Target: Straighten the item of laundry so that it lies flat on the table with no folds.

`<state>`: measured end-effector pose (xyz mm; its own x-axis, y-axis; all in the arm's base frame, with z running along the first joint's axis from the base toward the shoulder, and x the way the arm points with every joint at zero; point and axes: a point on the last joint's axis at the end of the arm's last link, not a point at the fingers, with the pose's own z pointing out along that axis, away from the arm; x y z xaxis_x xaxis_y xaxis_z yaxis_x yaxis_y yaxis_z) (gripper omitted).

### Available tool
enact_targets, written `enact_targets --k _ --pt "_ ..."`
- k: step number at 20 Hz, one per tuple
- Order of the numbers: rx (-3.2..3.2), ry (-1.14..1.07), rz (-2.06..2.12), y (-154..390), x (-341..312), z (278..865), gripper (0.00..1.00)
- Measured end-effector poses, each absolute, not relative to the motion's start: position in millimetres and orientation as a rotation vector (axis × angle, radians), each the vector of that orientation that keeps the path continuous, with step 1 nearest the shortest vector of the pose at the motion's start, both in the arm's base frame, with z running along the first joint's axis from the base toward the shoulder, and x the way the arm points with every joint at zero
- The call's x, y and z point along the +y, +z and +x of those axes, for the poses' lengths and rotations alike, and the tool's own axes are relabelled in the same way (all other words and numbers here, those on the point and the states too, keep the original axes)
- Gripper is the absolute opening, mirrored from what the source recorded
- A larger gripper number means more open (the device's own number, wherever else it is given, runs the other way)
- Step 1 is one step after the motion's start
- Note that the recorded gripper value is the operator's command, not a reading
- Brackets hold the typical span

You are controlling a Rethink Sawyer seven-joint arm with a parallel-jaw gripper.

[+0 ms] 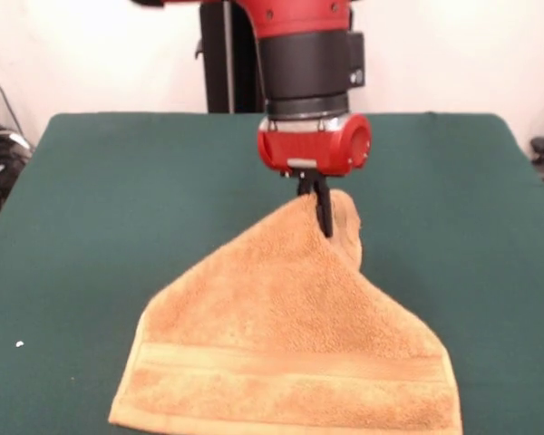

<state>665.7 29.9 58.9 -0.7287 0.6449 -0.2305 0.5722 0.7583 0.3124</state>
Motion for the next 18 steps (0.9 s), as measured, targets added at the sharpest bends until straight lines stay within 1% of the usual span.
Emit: enact_targets --k 6,18 --pt "2.616 0.258 0.967 81 39 664 0.00" --pt "2.601 0.225 1.096 93 43 650 0.00"
